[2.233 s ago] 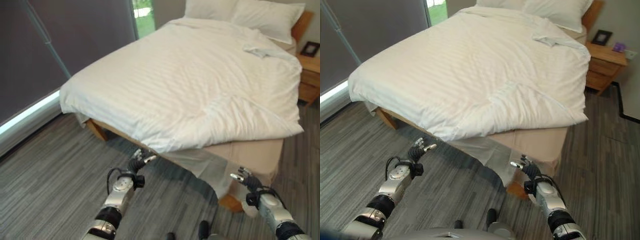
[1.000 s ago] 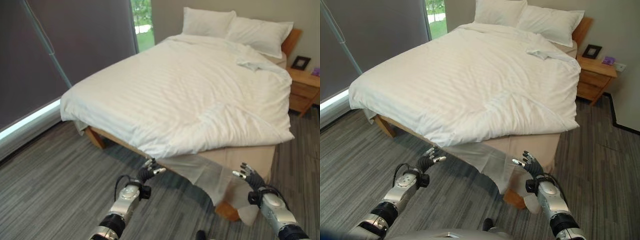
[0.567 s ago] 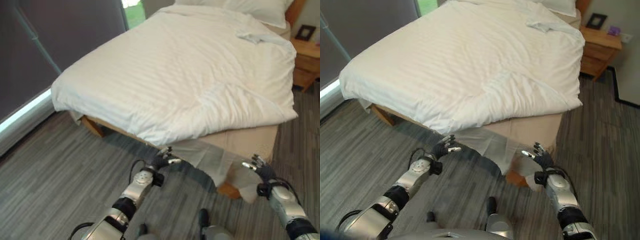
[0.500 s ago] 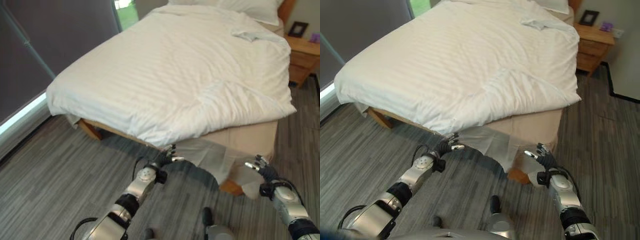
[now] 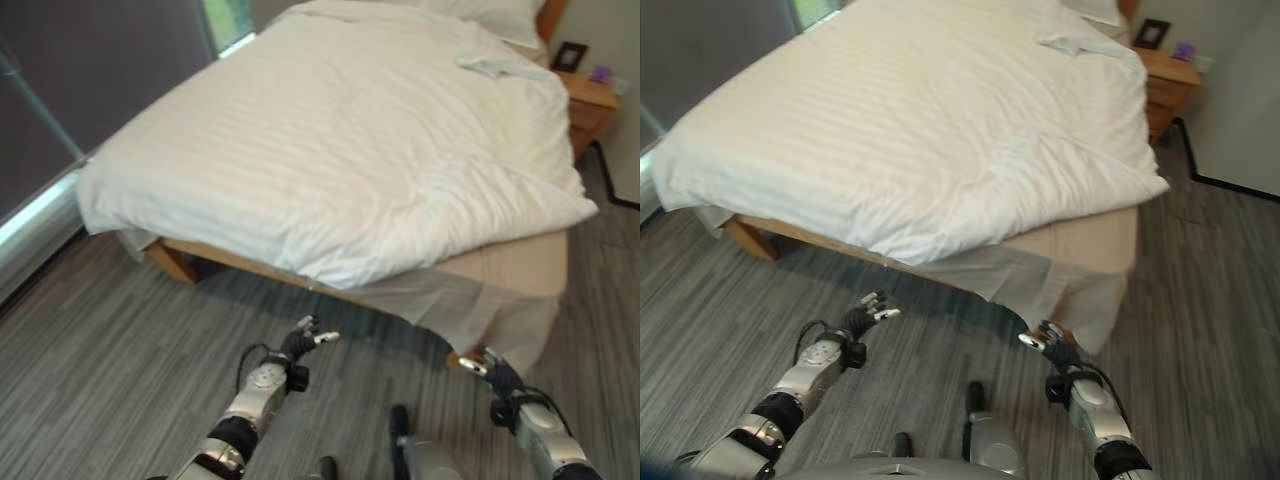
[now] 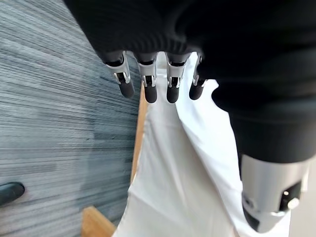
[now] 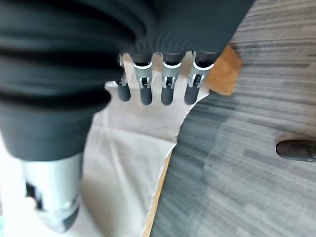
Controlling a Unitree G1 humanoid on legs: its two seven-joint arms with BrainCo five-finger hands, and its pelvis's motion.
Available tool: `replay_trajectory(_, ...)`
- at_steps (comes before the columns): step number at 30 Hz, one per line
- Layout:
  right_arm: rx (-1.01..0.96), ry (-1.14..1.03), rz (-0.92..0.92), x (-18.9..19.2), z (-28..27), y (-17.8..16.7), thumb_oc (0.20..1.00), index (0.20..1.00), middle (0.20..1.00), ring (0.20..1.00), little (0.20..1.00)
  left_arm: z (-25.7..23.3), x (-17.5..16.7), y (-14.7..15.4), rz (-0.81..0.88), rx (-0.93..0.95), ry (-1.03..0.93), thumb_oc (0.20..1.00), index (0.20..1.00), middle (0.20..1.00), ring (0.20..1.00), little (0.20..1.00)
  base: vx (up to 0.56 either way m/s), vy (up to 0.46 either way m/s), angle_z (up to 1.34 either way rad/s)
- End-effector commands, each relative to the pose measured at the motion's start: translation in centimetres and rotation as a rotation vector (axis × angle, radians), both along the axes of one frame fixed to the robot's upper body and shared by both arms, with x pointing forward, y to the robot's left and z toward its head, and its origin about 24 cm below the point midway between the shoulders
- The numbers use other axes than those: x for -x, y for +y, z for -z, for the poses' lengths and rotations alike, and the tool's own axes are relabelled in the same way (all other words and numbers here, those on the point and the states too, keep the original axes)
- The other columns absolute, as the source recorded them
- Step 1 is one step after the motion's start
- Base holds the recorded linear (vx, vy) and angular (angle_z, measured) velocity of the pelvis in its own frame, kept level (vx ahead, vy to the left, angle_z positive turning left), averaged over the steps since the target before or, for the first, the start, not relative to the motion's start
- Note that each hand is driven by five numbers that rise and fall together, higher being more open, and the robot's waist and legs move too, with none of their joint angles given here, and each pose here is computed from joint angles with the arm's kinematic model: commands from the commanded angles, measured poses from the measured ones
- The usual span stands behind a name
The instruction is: Making the bed.
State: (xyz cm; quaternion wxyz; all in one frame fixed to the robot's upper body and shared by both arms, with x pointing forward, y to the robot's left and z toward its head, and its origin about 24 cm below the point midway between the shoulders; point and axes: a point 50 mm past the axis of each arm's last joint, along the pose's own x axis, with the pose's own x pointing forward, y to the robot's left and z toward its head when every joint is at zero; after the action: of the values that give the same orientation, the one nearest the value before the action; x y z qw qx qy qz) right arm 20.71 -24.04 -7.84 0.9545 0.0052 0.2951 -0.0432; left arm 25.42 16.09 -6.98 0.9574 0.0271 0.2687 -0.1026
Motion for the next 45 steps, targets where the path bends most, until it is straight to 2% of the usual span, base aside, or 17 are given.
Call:
replay_trajectory(1,0.017,-0.123,0.051,-1.9,-2.2,-1.4,1.000,1.000,1.000,1.000,1.000,-2.7,-2.3,-3.2,0.136,0.026,-0.141,1.000,1.000,1.000,1.000,1.000,0.06,0.013,-0.05)
replay_trajectory(14,0.033,-0.088,-0.019,-1.4,-1.7,-0.8,1.000,1.000,1.000,1.000,1.000,-3.3,-2.9,-2.7,0.151,-0.013,-0.170,1.000,1.000,1.000,1.000,1.000,0.03,0.012,-0.02)
replay_trajectory(20,0.017,-0.164,0.016,-2.3,-3.0,-1.0,1.000,1.000,1.000,1.000,1.000,-3.1,-2.6,-2.3,0.146,-0.023,-0.163,1.000,1.000,1.000,1.000,1.000,-0.07,0.102,-0.27)
replay_trajectory(24,-0.010,-0.099,0.042,0.3,-1.2,-0.8,1.000,1.000,1.000,1.000,1.000,-1.9,-1.7,-1.8,0.132,-0.029,-0.101,1.000,1.000,1.000,1.000,1.000,-0.04,0.087,-0.08)
replay_trajectory(30,-0.025,-0.105,0.100,0.5,-1.3,-1.6,1.000,1.000,1.000,1.000,1.000,-1.2,-0.9,-1.5,0.108,-0.005,-0.060,1.000,1.000,1.000,1.000,1.000,-0.06,-0.026,0.29)
replay_trajectory(39,-0.043,-0.101,0.049,-0.7,-1.4,-0.2,1.000,1.000,1.000,1.000,1.000,-1.3,-1.1,-0.7,0.076,-0.018,-0.066,1.000,1.000,1.000,1.000,1.000,0.09,-0.327,0.02)
replay_trajectory(41,-0.025,-0.128,-0.027,-1.9,-2.0,1.0,1.000,1.000,1.000,1.000,1.000,-1.6,-1.2,1.5,0.005,-0.062,-0.087,1.000,1.000,1.000,1.000,1.000,0.02,-0.665,-0.32)
replay_trajectory(44,0.001,-0.112,-0.080,-2.8,-2.1,1.5,1.000,1.000,1.000,1.000,1.000,-1.7,-1.0,2.5,-0.028,-0.052,-0.084,1.000,1.000,1.000,1.000,1.000,-0.06,-0.620,-0.29)
replay_trajectory(45,-0.015,-0.103,-0.121,-2.7,-1.8,2.5,1.000,1.000,1.000,1.000,1.000,-1.2,-0.7,3.4,-0.104,-0.035,-0.066,1.000,1.000,1.000,1.000,1.000,-0.01,-0.495,-0.04)
